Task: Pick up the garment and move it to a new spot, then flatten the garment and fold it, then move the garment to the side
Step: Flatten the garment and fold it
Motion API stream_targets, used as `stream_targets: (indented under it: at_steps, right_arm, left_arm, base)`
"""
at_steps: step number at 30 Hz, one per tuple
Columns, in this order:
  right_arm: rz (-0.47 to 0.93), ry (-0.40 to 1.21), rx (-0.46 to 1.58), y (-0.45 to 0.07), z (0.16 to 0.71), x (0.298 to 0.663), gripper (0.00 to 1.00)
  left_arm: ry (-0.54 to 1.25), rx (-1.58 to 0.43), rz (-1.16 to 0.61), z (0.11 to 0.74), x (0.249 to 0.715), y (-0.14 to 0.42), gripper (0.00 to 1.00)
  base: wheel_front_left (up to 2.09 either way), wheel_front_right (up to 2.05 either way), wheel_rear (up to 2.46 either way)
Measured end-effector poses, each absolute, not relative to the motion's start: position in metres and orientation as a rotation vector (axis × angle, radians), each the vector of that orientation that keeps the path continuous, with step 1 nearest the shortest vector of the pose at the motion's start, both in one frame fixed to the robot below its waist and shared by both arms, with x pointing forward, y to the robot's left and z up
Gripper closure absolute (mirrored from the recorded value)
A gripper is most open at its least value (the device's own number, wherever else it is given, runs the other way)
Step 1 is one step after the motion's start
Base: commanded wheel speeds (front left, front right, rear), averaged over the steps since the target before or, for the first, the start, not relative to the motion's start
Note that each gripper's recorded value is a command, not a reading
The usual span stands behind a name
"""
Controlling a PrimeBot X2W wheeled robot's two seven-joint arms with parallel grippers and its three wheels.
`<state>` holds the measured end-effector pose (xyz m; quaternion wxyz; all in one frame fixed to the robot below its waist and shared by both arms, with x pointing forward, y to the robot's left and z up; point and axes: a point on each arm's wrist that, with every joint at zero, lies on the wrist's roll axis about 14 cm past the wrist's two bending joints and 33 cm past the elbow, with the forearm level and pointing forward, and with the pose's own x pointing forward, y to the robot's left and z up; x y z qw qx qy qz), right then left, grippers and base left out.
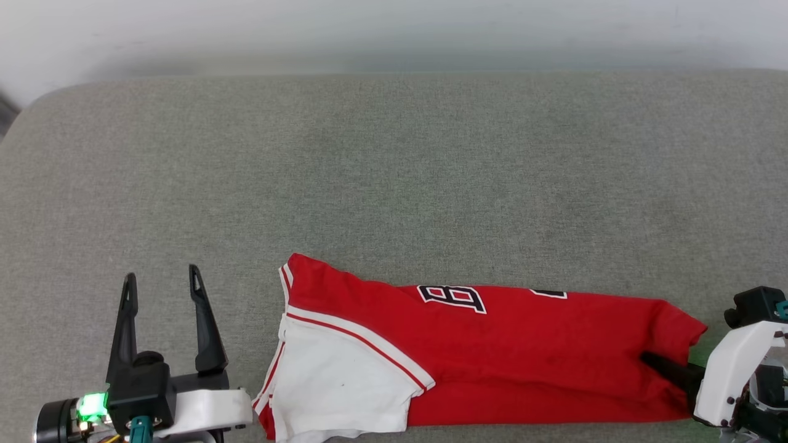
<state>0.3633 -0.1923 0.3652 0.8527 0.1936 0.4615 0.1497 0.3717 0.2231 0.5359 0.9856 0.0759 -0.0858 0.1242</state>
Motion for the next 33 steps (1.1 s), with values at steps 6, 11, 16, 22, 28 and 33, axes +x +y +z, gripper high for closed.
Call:
stream_targets:
  at_steps: [6,11,16,22,28,33]
  right_arm:
    - [0.309,0.907,0.388,-0.202,0.382,0.372,1.00]
    - [0.236,0.875,0.321,-0.245,0.400,0.378,1.00]
    - [0.165,0.908,0.238,-0.285,0.410,0.371,1.00]
    - [0.231,0.939,0.180,-0.275,0.421,0.363,1.00]
    - [0.466,0.928,0.203,-0.200,0.436,0.356,1.00]
    - [0.658,0.926,0.161,-0.139,0.444,0.348,1.00]
  left_arm:
    - [-0.169,0.161,0.273,0.535,0.361,0.225,0.00]
    - [-0.168,0.170,0.278,0.535,0.353,0.226,0.00]
    - [-0.163,0.163,0.271,0.534,0.347,0.223,0.00]
    - [-0.160,0.159,0.263,0.534,0.342,0.222,0.00]
    - [-0.155,0.155,0.251,0.532,0.341,0.220,0.00]
    - [-0.142,0.153,0.239,0.528,0.343,0.216,0.00]
  base:
    - [0.00,0.00,0.00]
    - [0.00,0.00,0.00]
    - [0.00,0.00,0.00]
    - [0.00,0.00,0.00]
    - [0.00,0.00,0.00]
    - [0.00,0.00,0.00]
